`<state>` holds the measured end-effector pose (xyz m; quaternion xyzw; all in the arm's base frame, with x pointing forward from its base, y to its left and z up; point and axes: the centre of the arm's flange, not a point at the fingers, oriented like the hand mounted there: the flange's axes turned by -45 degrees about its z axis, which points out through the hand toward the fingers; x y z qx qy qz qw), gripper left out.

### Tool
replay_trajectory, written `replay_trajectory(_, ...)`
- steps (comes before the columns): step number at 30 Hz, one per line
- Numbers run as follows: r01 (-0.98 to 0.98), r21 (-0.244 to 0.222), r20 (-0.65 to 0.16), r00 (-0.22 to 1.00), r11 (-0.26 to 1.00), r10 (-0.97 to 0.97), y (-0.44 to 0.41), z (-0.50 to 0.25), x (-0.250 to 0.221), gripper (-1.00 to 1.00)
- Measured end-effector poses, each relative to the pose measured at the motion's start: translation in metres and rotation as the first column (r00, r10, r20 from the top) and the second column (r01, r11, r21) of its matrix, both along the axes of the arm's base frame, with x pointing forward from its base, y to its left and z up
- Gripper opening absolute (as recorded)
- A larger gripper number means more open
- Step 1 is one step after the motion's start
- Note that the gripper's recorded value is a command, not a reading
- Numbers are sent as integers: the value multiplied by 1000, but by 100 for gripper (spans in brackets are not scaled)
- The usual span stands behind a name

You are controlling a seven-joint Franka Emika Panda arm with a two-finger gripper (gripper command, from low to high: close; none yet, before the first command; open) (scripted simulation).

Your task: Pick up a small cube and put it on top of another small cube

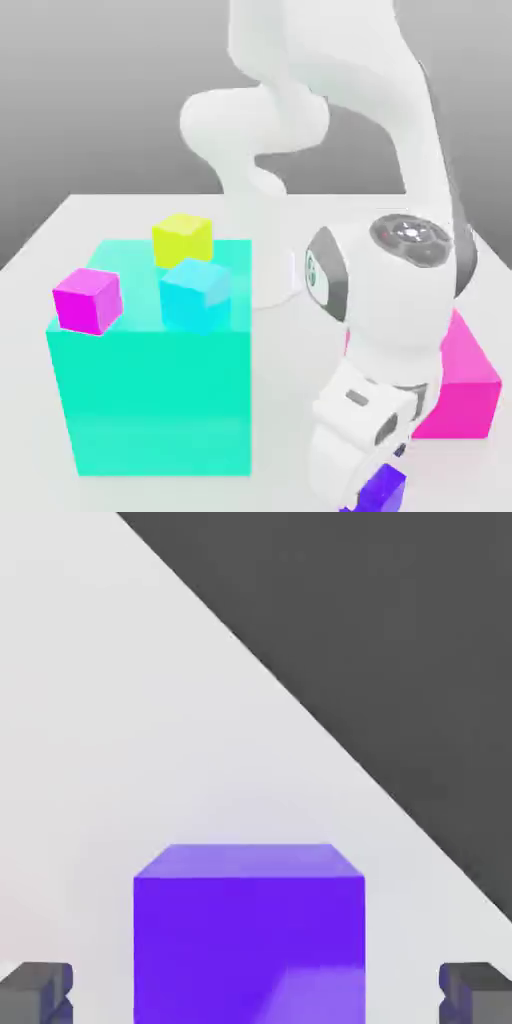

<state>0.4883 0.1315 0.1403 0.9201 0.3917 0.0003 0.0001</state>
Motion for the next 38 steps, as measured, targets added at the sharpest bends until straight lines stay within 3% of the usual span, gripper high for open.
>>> replay_trajectory(6, -1, -1, -1, 1000, 1000, 1, 0, -2, 0, -100)
replay_trajectory(11, 10, -2, -6, 1000, 1000, -10, -2, 53, 4, -100)
replay_trajectory(16, 235, 16, -24, 972, 972, -235, -45, 126, 17, -100)
replay_trajectory(22, 545, 26, -41, 838, 838, -544, -121, 219, 7, -100)
replay_trajectory(29, 806, 12, -45, 592, 592, -805, -184, 321, -42, -100)
replay_trajectory(35, 858, 4, -6, 513, 513, -858, -194, 281, -66, -100)
replay_trajectory(36, 859, 4, -6, 513, 513, -859, -194, 274, -67, 100)
replay_trajectory(38, 859, 4, -6, 513, 513, -859, -194, 274, -67, 100)
